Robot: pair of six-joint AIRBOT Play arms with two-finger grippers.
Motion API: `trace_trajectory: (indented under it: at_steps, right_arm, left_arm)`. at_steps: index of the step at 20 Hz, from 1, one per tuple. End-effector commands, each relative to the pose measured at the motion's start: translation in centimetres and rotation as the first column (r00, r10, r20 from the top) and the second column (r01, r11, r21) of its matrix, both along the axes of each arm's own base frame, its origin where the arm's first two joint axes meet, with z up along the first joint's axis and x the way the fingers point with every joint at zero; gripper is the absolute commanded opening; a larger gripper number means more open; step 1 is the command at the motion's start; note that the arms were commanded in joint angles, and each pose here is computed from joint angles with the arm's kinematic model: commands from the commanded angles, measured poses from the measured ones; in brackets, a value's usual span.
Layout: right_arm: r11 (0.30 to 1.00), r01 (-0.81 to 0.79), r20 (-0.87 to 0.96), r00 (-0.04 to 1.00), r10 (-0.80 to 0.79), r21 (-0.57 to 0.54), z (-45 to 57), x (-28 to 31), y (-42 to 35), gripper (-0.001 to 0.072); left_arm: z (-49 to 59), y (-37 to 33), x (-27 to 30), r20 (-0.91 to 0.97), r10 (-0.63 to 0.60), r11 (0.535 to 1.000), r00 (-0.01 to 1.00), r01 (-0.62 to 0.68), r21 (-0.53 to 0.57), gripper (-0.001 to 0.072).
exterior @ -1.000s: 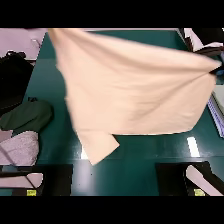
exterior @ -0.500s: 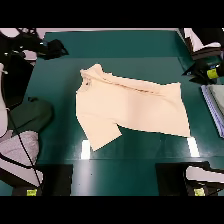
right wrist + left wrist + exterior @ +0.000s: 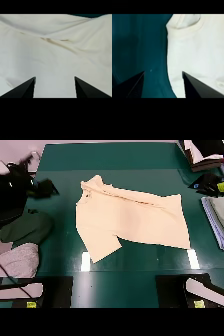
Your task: Fold the shirts.
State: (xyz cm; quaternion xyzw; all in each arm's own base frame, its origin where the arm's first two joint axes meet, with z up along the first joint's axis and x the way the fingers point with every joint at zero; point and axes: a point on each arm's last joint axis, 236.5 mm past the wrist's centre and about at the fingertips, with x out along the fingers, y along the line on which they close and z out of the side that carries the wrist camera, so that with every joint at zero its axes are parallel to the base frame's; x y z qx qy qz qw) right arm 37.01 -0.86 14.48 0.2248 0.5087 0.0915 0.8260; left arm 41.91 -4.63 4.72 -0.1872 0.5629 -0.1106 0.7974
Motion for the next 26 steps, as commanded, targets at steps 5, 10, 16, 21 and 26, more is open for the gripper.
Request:
trace_trajectory:
  at_steps: [5, 10, 16, 21, 26]
  right_arm:
    - [1.0, -0.002, -0.03, 1.0, 0.002, 0.018, -1.7, -2.6, 1.1, 0.0545]
    - [1.0, -0.003, -0.032, 0.999, 0.003, 0.018, -1.7, -2.6, 1.2, 0.0544]
    - [0.997, 0.036, -0.139, 0.989, -0.045, -0.069, -3.9, -4.9, -2.2, 0.0477]
    - [0.96, 0.255, -0.42, 0.863, -0.28, -0.116, -13.8, -13.4, -8.8, 0.0481]
    - [0.868, 0.496, -0.632, 0.682, -0.369, 0.029, -22.1, -20.5, -8.4, 0.049]
  left_arm:
    - [-10.6, -6.1, -9.3, -0.151, -0.042, 0.987, 0.988, 0.017, -0.161, 0.0536]
    - [-11.8, -11.2, -9.6, -0.089, -0.097, 0.985, 0.991, 0.083, -0.15, 0.0536]
    - [-11.0, -11.5, -8.4, -0.068, -0.045, 0.987, 0.997, 0.034, -0.156, 0.0027]
    - [-7.8, -12.6, -7.6, -0.009, -0.158, 0.974, 0.987, 0.155, -0.167, 0.0027]
    - [-7.6, -12.8, -7.9, -0.016, -0.175, 0.97, 0.984, 0.17, -0.172, 0.0027]
